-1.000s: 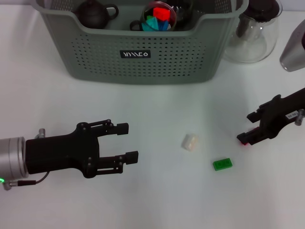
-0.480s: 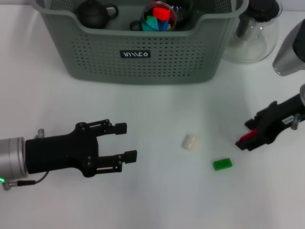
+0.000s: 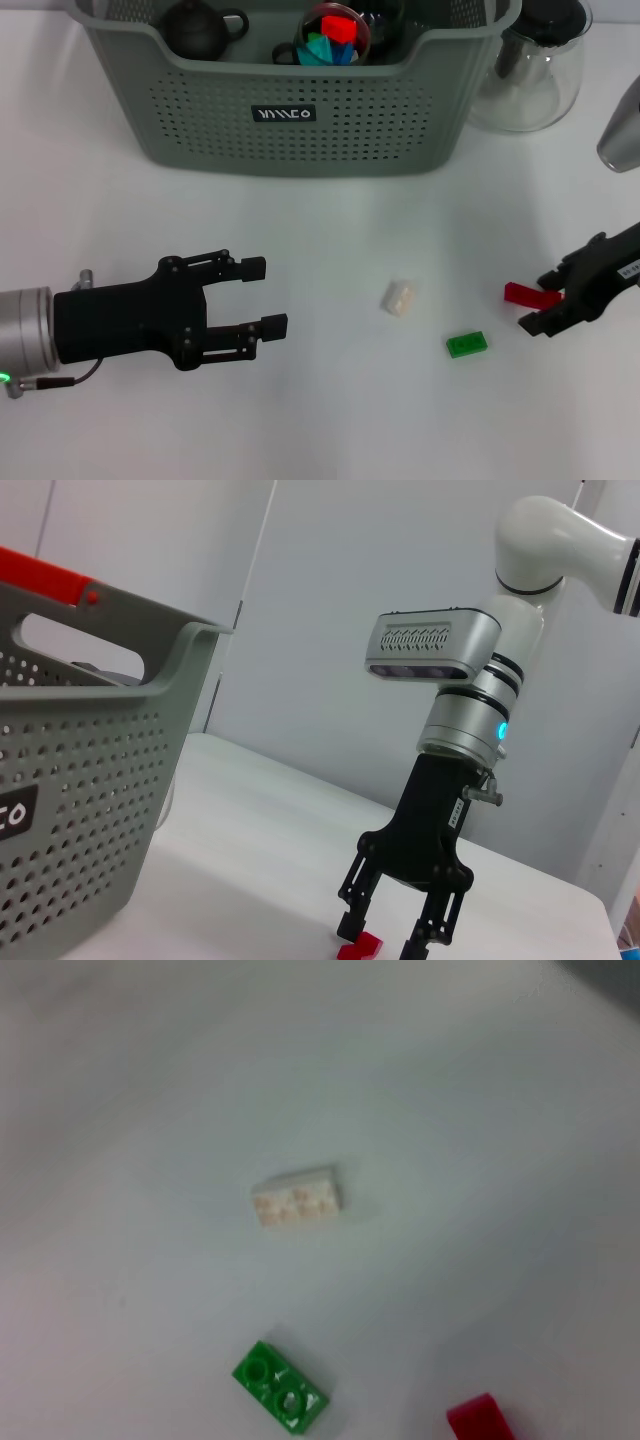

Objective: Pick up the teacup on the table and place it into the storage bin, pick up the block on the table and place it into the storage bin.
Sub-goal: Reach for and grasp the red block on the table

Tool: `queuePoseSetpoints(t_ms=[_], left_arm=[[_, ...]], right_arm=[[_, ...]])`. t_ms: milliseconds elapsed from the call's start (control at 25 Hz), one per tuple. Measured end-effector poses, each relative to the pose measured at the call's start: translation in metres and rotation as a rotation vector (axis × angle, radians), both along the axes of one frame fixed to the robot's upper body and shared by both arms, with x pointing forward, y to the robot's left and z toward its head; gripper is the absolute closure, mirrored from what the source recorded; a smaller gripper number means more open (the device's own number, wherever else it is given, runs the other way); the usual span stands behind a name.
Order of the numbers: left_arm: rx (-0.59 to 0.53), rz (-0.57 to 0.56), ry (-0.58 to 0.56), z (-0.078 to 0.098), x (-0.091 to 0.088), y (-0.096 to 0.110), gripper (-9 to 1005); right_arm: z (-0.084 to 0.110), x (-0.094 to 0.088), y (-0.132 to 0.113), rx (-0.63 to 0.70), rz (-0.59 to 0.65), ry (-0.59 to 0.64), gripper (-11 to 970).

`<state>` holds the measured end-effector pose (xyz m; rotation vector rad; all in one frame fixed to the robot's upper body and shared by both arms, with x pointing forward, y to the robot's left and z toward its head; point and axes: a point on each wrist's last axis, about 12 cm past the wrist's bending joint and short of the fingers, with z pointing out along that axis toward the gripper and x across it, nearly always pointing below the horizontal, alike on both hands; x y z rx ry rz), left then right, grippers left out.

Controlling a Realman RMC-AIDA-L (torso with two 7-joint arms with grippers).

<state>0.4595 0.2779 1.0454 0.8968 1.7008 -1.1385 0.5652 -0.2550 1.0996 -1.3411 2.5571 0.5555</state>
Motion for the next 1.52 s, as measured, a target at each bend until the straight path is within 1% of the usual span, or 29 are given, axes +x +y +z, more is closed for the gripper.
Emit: queuePoseSetpoints(t_ms=[320, 520, 960, 1120, 1360, 1520], left_arm=[[-0.007, -0.005, 0.002, 0.000, 0.001, -0.002, 232], [-0.008, -0.004, 0.004, 0.000, 0.000, -0.002, 232], [-0.010, -0.007, 0.003, 0.000, 0.000, -0.002, 232], [-0.010, -0.007, 0.004, 0.000, 0.000, -0.002, 232], [-0.010, -0.008, 0.003, 0.000, 0.000, -0.002, 232], [-0.009, -0.007, 0.003, 0.000, 0.001, -0.002, 232]], right_arm=[[0.001, -0.003, 0.002, -0.052, 0.021, -0.037, 219], [0.008, -0.003, 0.003, -0.043, 0.037, -0.044, 417], [0.010, -0.002, 0.014, -0.088, 0.089, -0.068, 492], [0.011, -0.002, 0.018, -0.105, 0.099, -0.074, 501], [0.006, -0.004, 0.021, -0.155, 0.108, -0.067, 514], [0.005, -0.005, 0.022, -0.162, 0.115, -0.063, 523]])
